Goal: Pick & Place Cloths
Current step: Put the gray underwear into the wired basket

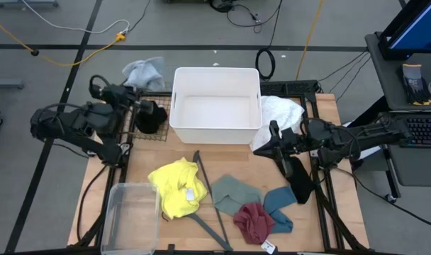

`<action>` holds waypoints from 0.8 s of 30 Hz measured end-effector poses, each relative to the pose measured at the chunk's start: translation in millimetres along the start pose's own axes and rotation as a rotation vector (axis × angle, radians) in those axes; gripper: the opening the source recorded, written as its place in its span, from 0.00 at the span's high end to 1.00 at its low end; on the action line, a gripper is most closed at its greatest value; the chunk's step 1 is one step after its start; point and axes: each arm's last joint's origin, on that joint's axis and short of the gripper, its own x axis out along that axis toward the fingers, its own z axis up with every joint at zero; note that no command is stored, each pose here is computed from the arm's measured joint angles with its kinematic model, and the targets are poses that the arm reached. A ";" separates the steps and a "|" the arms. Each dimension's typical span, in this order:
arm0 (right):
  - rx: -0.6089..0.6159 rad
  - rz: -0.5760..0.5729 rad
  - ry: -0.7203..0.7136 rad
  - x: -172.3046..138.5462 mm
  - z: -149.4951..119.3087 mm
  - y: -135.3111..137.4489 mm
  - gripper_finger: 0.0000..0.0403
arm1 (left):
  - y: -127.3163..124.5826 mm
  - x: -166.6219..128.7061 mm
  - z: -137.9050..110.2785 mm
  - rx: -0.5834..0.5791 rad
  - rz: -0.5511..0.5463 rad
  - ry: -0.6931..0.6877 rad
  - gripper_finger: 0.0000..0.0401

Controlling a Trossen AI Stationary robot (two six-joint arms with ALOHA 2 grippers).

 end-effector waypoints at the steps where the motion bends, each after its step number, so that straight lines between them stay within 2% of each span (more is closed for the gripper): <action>1: -0.001 0.000 0.000 0.0 0.0 0.0 0.99 | 2.7 1.6 -0.7 0.005 0.011 0.002 1.00; 10: -0.001 0.049 0.007 0.0 -0.2 1.4 1.00 | 23.7 12.9 -19.3 0.022 0.089 0.024 1.00; 14: 0.008 0.052 0.008 0.0 -0.2 1.6 1.00 | 28.9 19.6 -30.8 0.014 0.052 0.066 1.00; 19: 0.010 0.050 0.008 0.0 -0.2 1.5 1.00 | 37.8 31.3 -49.9 -0.011 0.017 0.208 1.00; 24: 0.010 0.049 0.007 0.0 -0.2 1.5 1.00 | 53.2 37.3 -71.2 -0.124 0.067 0.424 1.00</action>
